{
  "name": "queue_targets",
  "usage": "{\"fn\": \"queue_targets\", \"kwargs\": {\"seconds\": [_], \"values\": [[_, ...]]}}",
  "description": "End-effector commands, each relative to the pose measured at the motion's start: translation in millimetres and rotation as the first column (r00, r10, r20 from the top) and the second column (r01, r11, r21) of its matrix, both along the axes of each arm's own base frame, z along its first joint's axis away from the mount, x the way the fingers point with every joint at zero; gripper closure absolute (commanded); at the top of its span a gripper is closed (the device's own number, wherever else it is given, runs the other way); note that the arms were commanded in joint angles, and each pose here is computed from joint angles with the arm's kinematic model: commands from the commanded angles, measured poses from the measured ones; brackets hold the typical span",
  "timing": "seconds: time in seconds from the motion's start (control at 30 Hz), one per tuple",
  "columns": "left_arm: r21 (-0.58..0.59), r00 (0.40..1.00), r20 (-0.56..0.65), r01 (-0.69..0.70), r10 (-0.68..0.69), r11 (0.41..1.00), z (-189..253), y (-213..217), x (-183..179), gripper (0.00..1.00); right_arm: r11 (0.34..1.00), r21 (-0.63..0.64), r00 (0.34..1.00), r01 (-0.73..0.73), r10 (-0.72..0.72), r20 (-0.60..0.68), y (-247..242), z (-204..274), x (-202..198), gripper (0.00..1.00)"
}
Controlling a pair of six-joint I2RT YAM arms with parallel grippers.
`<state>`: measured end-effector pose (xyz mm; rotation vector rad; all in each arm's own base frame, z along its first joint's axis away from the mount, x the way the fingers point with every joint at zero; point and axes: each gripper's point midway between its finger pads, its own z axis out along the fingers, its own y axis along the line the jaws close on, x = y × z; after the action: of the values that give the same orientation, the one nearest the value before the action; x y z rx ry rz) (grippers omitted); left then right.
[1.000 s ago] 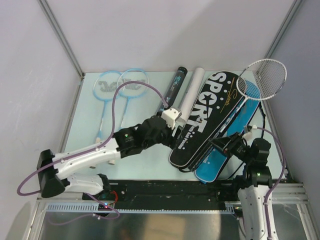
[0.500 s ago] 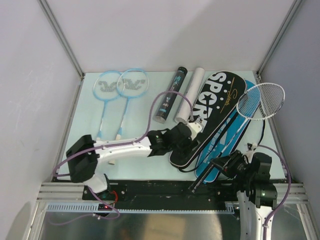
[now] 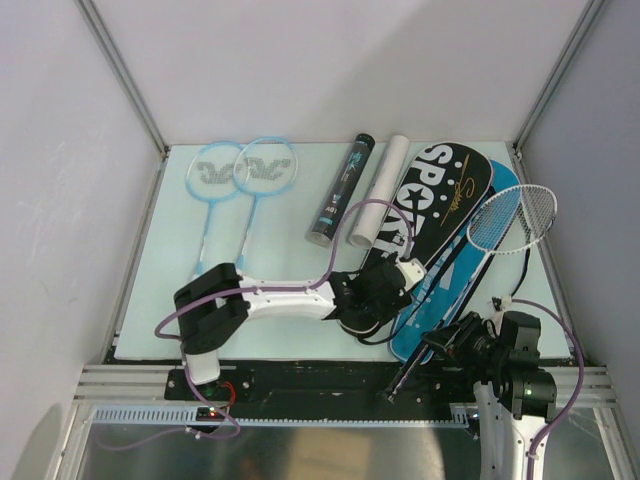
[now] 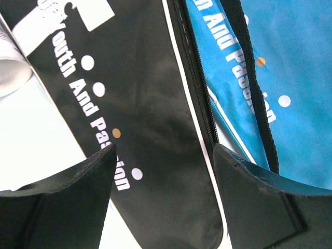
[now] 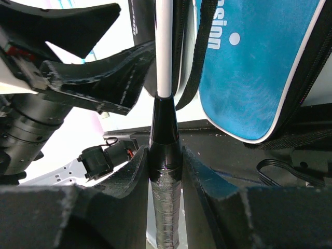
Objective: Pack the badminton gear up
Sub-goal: Open the racket at the center of the board.
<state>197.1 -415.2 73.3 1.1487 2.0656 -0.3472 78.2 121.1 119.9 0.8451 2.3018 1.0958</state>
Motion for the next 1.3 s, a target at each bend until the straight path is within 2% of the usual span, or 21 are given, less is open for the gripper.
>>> {"fn": "queue_targets", "kwargs": {"seconds": [0.0, 0.27, 0.4, 0.47, 0.53, 0.6, 0.67, 0.97, 1.27], "values": [[-0.024, 0.996, 0.084, 0.016, -0.014, 1.0, 10.2, -20.8, 6.1, 0.22, 0.998, -0.055, 0.993, -0.005, 0.011, 0.115, -3.1, 6.2, -6.9, 1.0], [0.033, 0.994, 0.113, 0.001, -0.005, 0.999, -7.3, -19.9, 11.1, 0.29, 0.998, -0.064, 0.992, 0.0, 0.008, 0.126, -4.1, 8.0, -7.2, 1.0], [0.043, 0.994, 0.113, 0.006, -0.011, 0.999, -12.3, -23.3, 12.3, 0.37, 0.997, -0.07, 0.991, 0.009, 0.001, 0.132, -5.4, 10.2, -7.3, 1.0], [0.041, 0.994, 0.109, 0.01, -0.015, 0.999, -12.7, -25.1, 11.7, 0.48, 0.997, -0.072, 0.991, 0.013, -0.003, 0.132, -5.8, 10.6, -7.0, 1.0], [0.03, 0.993, 0.114, 0.0, -0.003, 1.0, -8.0, -25.0, 12.8, 0.72, 0.997, -0.075, 0.991, 0.016, -0.006, 0.133, -6.5, 10.4, -6.7, 1.0], [0.005, 0.992, 0.122, -0.011, 0.01, 1.0, 4.1, -24.7, 14.0, 0.9, 0.997, -0.08, 0.991, 0.02, -0.009, 0.13, -7.4, 9.3, -6.7, 1.0], [-0.035, 0.994, 0.112, -0.016, 0.02, 0.999, 20.0, -25.1, 13.9, 0.97, 0.996, -0.086, 0.992, 0.022, -0.01, 0.129, -8.3, 8.5, -6.5, 1.0], [-0.286, 0.99, -0.117, -0.114, 0.083, 0.952, 75.7, -22.7, 18.5, 1.0, 0.998, -0.063, 0.99, -0.001, 0.01, 0.141, -4.6, 14.9, 0.6, 1.0], [-0.359, 0.977, -0.19, -0.16, 0.096, 0.919, 94.1, -18.9, 20.5, 1.0, 0.999, 0.014, 0.989, -0.051, 0.049, 0.141, 6.3, 23.9, 4.6, 1.0]]}}
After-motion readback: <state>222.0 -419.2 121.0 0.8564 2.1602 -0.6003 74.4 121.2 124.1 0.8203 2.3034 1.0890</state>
